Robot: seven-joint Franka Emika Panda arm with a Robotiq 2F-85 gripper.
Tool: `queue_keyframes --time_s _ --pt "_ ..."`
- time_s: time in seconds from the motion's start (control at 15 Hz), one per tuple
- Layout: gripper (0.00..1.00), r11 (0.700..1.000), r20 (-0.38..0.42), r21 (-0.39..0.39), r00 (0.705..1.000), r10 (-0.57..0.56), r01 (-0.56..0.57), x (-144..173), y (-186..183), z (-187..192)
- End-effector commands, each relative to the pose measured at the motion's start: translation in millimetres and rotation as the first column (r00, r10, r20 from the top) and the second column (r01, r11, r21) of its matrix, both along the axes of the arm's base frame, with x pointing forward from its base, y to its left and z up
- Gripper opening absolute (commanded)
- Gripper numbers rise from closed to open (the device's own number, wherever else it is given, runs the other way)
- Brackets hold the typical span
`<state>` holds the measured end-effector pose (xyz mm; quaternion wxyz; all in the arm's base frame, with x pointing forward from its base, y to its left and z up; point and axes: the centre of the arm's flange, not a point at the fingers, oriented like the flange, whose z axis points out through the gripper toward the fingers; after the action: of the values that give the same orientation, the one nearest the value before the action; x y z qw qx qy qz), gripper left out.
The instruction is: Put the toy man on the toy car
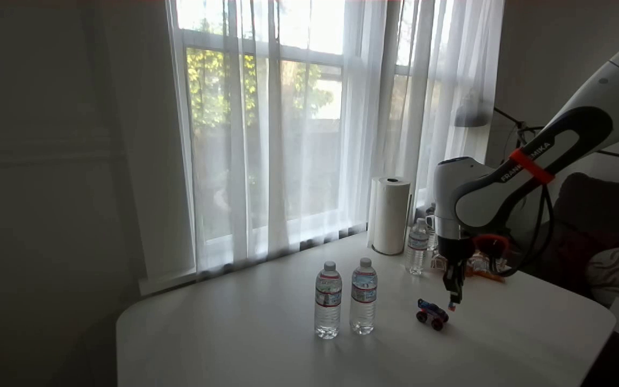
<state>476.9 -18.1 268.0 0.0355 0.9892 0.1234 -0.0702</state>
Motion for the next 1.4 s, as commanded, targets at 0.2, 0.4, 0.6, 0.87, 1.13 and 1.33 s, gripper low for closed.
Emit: queue_keyframes --time_s 0.2,0.4,0.6,0.87,1.13,1.33 --pt "0.03 0.999 0.034 0.022 0.999 -0.039 0.038 6.7 6.4 -3.7" --pt "0.03 0.998 0.04 0.026 0.998 -0.052 0.051 7.6 9.0 -5.8" --pt "0.03 0.997 0.038 0.033 0.997 -0.07 0.068 7.9 10.4 -8.6" --pt "0.03 0.996 0.043 0.034 0.995 -0.086 0.085 9.3 11.5 -11.9" --pt "0.03 0.995 0.056 0.034 0.994 -0.098 0.096 11.1 11.6 -13.2" --pt "0.03 0.994 0.058 0.037 0.993 -0.101 0.099 11.8 12.2 -15.3"
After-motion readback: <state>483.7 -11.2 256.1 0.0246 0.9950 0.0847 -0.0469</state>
